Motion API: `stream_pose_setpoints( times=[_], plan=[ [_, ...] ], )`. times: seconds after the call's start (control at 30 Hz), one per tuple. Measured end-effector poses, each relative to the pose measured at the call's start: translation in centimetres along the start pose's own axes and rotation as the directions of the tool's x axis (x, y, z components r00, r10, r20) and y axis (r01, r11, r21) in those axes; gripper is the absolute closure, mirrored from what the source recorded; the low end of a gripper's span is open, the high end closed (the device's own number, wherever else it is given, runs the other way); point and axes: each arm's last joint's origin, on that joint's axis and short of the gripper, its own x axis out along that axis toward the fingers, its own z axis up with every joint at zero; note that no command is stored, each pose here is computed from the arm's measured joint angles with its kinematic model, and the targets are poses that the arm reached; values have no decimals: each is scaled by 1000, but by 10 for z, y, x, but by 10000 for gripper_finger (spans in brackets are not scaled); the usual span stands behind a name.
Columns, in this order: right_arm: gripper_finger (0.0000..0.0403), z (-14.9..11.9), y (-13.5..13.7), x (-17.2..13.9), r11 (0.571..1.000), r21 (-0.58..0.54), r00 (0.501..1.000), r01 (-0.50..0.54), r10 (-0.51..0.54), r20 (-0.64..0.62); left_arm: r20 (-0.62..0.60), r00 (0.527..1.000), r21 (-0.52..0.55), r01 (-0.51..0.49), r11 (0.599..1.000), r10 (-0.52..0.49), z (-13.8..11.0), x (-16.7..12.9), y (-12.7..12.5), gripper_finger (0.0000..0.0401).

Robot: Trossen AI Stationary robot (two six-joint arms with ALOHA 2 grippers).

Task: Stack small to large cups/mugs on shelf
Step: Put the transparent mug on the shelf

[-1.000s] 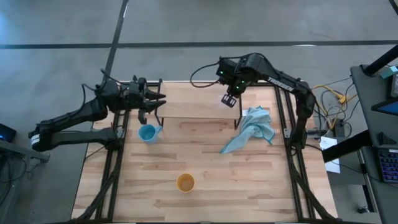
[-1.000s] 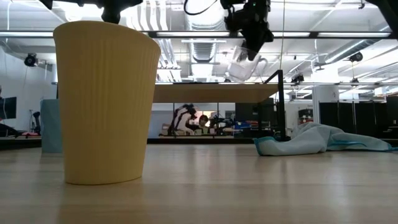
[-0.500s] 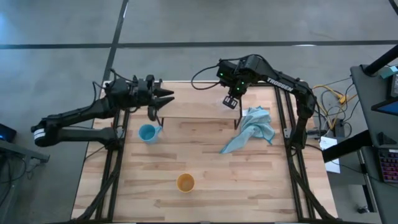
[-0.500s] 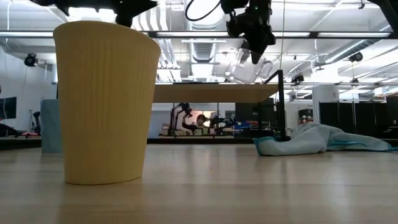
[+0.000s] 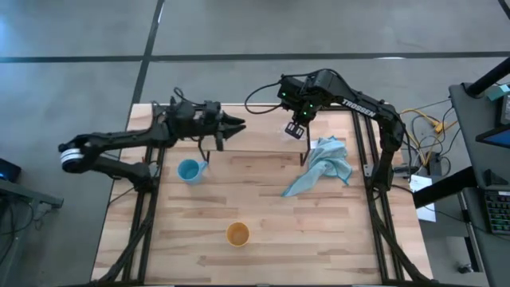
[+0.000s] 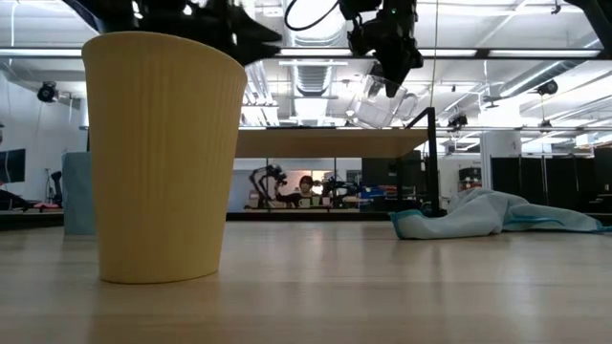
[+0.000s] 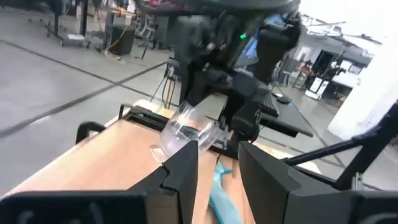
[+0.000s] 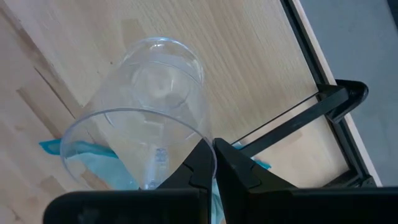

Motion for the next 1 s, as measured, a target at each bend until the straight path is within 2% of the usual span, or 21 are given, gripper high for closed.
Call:
stream_pose_setpoints(
  times=[0.27,0.53,1.0],
  plan=[
    [394,0,0,0,1000,0,1000,-1,1,5,69,996,-24,59,998,-57,-15,42,13,299],
    [394,1,0,0,1000,1,1000,-1,1,7,-1,996,-48,84,995,-85,-29,83,27,302],
    [394,1,0,0,1000,1,1000,-1,1,6,-48,995,-65,86,994,-89,-47,125,39,398]
  ],
)
